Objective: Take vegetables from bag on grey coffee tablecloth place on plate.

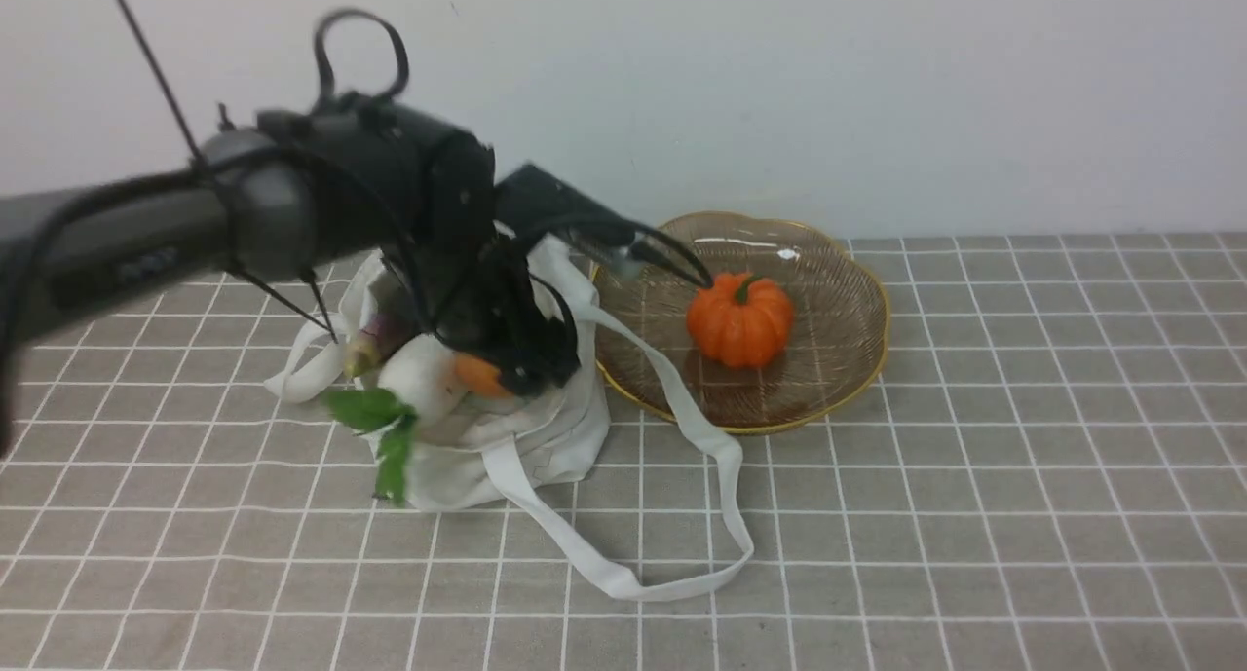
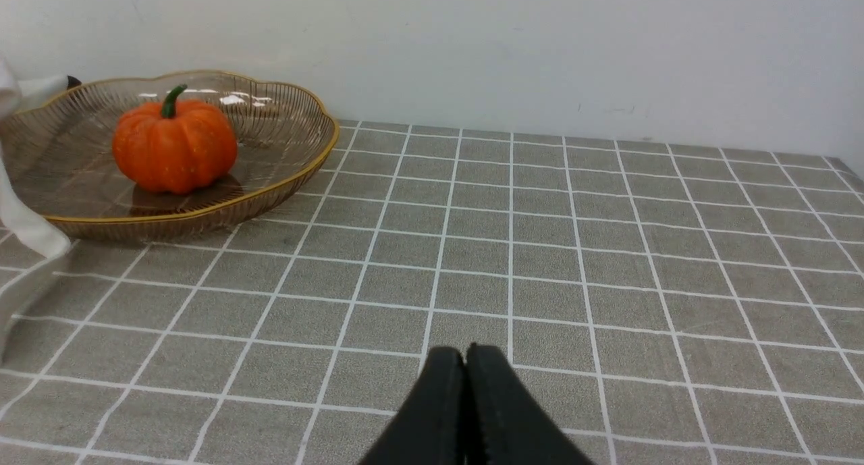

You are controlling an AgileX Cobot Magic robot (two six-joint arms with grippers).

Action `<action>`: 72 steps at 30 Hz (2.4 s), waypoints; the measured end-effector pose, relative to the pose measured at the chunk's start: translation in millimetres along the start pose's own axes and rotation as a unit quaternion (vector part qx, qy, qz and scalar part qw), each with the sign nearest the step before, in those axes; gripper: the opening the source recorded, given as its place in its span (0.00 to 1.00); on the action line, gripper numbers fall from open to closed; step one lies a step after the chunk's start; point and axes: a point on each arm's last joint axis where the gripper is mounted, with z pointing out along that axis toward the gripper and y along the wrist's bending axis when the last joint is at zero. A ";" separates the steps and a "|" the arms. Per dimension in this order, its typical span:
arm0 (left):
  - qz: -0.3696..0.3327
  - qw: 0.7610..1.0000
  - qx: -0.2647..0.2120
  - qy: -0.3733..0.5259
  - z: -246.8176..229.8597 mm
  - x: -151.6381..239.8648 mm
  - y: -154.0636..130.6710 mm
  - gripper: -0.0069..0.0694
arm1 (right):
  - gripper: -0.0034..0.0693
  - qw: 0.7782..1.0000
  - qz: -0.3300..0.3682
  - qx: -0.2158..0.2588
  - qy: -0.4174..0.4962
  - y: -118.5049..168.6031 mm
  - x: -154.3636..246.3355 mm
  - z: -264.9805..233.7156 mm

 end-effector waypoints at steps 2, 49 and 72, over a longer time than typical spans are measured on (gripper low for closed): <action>0.008 0.999 -0.031 -0.025 -37.7 -6.2 10.6 0.83 | 0.03 1.000 0.000 0.000 0.000 0.0 0.0 0.0; -0.189 0.950 0.191 -0.159 -19.5 -78.9 -15.8 0.94 | 0.03 1.000 0.000 0.000 0.000 0.0 0.0 0.0; -0.133 0.980 0.097 -0.111 -245.4 151.8 -29.1 0.08 | 0.03 1.000 0.000 0.000 0.000 0.0 0.1 0.0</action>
